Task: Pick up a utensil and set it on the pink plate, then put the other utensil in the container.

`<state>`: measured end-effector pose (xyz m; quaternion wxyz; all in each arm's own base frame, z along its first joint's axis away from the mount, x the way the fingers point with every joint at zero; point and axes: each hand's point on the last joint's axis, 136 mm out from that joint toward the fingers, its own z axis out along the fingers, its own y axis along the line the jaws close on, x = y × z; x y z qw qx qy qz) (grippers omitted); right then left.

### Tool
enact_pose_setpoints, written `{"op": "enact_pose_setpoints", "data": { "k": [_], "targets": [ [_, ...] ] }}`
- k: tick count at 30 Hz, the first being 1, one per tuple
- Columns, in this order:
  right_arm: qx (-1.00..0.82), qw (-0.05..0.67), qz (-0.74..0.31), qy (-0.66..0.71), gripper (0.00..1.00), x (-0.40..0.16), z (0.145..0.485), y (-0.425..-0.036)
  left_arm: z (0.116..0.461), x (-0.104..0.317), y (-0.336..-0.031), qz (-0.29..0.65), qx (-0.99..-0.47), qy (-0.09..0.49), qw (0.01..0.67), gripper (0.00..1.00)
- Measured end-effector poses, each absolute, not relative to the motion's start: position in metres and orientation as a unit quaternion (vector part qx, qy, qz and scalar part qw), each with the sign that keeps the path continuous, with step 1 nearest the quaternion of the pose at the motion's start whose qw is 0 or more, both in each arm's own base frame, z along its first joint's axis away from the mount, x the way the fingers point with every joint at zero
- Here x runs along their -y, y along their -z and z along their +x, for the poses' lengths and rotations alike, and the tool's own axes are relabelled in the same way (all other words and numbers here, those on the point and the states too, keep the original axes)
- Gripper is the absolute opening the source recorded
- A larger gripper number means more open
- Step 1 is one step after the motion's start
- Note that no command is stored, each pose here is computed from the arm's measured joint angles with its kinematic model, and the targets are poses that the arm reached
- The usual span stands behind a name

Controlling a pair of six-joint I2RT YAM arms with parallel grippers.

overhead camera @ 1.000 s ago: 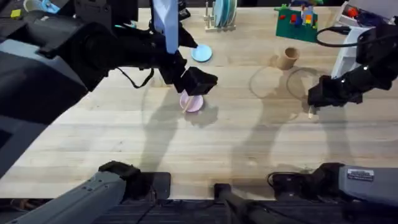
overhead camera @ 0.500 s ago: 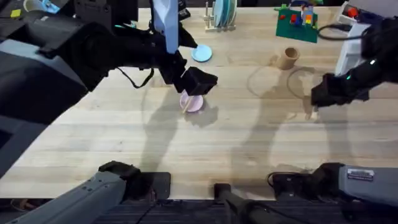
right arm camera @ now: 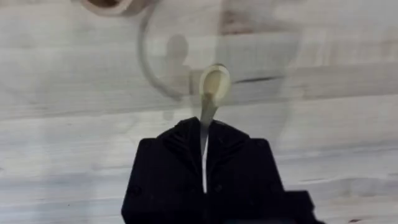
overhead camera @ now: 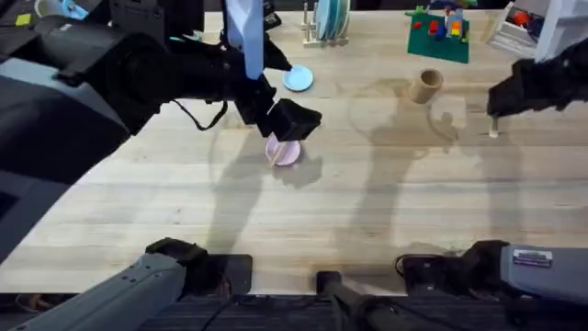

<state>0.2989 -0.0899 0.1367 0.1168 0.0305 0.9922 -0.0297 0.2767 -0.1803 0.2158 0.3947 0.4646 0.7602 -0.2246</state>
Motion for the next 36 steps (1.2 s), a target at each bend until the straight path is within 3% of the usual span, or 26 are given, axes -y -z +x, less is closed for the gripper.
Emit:
{"op": "enact_pose_setpoints", "data": {
  "k": [13, 28, 36],
  "targets": [
    [-0.977, 0.206, -0.03, 0.048, 0.029, 0.09, 0.307, -0.194, 0.277, 0.18, -0.216, 0.465, -0.76, 0.225, 0.395, 0.995],
    [-0.913, 0.374, -0.109, -0.126, 0.029, 0.087, 0.307, -0.24, 0.276, 0.181, -0.216, 0.465, -0.76, 0.226, 0.395, 0.994],
    [-0.878, 0.421, -0.163, -0.162, 0.029, 0.078, 0.312, -0.252, 0.273, 0.186, -0.22, 0.47, -0.749, 0.245, 0.397, 0.995]
  ]
}}
